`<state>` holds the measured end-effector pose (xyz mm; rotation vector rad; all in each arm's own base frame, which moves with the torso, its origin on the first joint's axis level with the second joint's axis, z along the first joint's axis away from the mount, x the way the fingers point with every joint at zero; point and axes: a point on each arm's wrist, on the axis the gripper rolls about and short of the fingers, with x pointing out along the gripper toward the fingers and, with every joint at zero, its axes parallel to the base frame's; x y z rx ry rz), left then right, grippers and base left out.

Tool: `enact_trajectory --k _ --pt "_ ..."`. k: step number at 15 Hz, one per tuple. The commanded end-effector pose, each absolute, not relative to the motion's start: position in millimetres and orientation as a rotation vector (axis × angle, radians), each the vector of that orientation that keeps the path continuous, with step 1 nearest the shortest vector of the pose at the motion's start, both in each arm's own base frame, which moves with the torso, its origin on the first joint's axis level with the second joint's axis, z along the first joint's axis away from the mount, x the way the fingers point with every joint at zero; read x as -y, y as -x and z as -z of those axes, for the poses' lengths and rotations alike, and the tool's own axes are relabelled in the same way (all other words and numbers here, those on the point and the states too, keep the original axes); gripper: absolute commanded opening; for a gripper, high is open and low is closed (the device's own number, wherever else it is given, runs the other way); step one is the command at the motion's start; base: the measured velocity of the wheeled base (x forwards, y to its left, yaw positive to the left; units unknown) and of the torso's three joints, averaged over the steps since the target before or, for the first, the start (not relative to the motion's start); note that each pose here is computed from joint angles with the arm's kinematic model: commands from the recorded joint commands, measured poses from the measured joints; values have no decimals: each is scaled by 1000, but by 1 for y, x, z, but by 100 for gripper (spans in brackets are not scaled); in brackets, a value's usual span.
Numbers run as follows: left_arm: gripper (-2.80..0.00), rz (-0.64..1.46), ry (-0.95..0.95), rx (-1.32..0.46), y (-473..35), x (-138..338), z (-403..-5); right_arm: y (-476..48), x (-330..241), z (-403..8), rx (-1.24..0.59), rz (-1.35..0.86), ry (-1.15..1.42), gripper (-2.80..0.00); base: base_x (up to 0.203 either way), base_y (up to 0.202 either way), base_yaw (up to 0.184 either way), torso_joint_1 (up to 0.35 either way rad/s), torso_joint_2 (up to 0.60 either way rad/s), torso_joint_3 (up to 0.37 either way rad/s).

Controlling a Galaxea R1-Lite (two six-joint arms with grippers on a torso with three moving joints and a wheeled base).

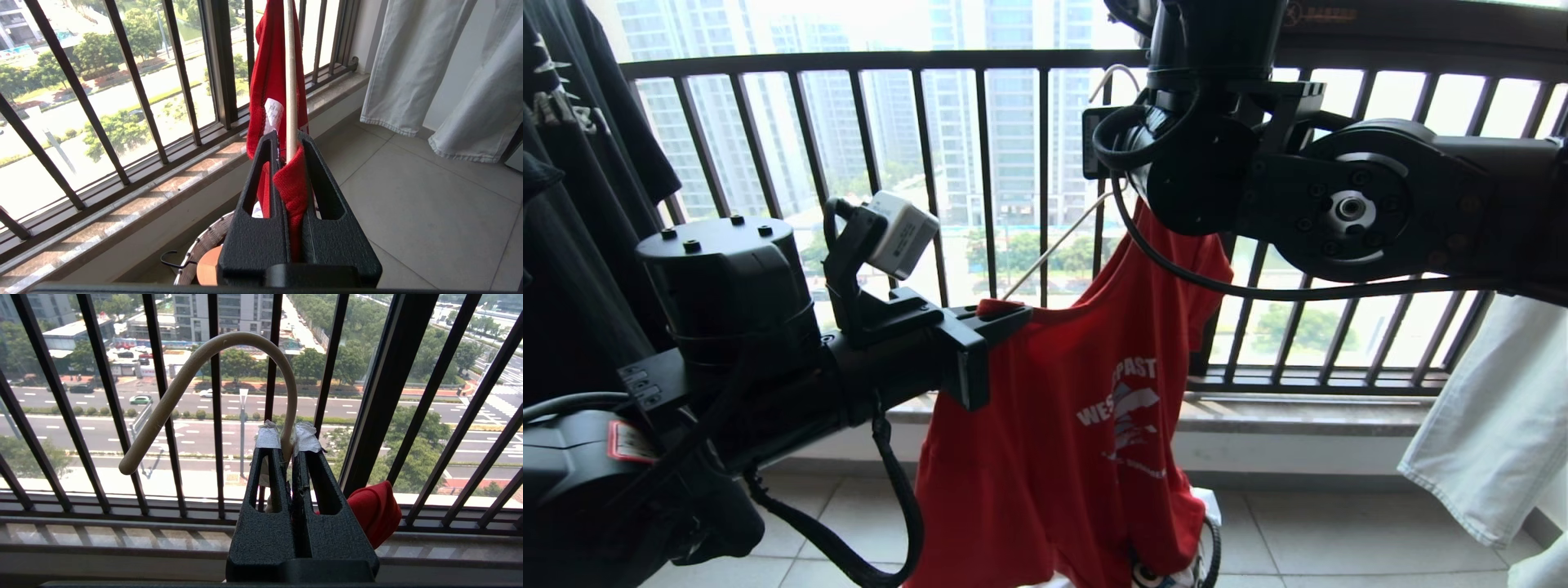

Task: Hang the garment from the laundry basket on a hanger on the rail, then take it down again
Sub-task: Hang the clothes on the clothes rack

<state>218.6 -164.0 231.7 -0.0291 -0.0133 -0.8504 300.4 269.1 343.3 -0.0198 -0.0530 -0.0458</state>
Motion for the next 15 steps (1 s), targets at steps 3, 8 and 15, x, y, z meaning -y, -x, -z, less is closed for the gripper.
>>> enact_trajectory --k 3,8,15 --pt "-280 855 34 27 -216 161 -236 -300 -269 -344 54 51 20 -280 0 0 0 0 0 0" --pt "-280 855 31 14 -217 162 -233 -300 -270 -343 54 48 18 -280 0 0 0 0 0 0" --pt "0 848 3 0 -222 164 -227 -305 -270 -343 78 57 -9 -280 0 0 0 0 0 0"
